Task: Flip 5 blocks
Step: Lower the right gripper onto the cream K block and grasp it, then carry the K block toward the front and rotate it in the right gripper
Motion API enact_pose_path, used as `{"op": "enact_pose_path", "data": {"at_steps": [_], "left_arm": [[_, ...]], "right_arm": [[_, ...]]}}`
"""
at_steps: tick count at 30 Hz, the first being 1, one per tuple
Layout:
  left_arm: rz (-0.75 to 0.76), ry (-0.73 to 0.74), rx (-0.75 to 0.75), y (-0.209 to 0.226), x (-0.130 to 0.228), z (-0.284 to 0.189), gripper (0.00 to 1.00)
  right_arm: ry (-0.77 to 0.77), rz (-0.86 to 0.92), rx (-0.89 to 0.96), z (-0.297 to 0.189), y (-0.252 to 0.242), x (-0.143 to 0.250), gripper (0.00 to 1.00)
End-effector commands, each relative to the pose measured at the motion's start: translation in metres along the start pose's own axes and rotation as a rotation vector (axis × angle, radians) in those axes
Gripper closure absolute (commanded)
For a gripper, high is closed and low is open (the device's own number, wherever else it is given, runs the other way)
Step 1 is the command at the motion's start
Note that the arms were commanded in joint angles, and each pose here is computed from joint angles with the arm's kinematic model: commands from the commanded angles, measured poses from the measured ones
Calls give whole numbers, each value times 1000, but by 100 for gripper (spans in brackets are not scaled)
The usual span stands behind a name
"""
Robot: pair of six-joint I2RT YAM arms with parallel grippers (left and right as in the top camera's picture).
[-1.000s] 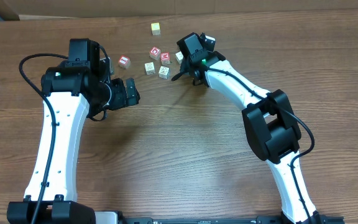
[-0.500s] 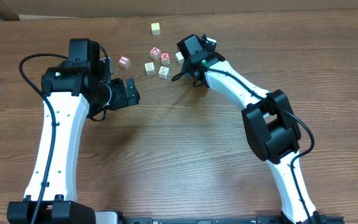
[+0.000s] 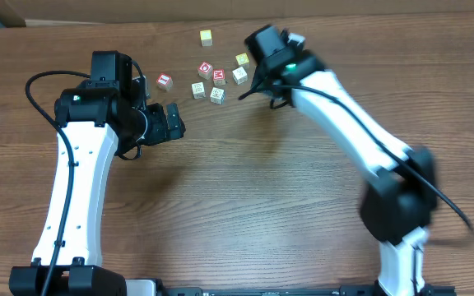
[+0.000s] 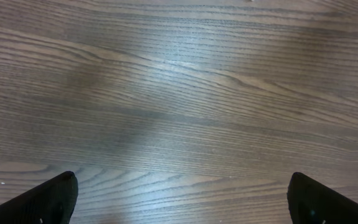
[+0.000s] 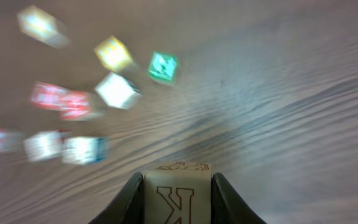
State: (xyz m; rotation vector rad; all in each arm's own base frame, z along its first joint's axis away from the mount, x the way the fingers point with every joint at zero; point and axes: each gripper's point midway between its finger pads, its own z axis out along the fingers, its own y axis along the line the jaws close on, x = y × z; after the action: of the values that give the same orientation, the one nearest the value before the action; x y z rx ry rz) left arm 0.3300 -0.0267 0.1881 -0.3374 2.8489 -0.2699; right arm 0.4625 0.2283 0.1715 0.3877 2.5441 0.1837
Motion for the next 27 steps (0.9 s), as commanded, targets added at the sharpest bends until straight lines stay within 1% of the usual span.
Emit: {"op": "enact_pose_path", "data": {"at_steps": [1, 3, 5, 7, 10, 12, 16, 23, 27], "left_arm": [[2, -21, 1, -1, -6, -5, 0], [2, -21, 1, -1, -6, -5, 0], [2, -21, 1, -1, -6, -5, 0], [2, -21, 1, -1, -6, -5, 0], [2, -21, 1, -1, -6, -5, 0], [2, -21, 1, -1, -6, -5, 0], [2, -21, 1, -1, -6, -5, 0], [2, -21, 1, -1, -6, -5, 0], [2, -21, 1, -1, -6, -5, 0]], "right_arm": [[-130, 18, -124, -98, 4, -39, 81], [-134, 19, -130, -127, -7, -38, 84], [-117, 12, -143, -143, -12, -33, 84], [-73, 5, -164, -151, -13, -23, 84], [34, -15, -193, -151, -11, 0, 83], [104, -33, -189, -144, -11, 19, 82], [185, -74, -145, -122, -13, 51, 82], [303, -165, -96, -71, -5, 121, 82], [334, -189, -102, -43, 0, 159, 82]]}}
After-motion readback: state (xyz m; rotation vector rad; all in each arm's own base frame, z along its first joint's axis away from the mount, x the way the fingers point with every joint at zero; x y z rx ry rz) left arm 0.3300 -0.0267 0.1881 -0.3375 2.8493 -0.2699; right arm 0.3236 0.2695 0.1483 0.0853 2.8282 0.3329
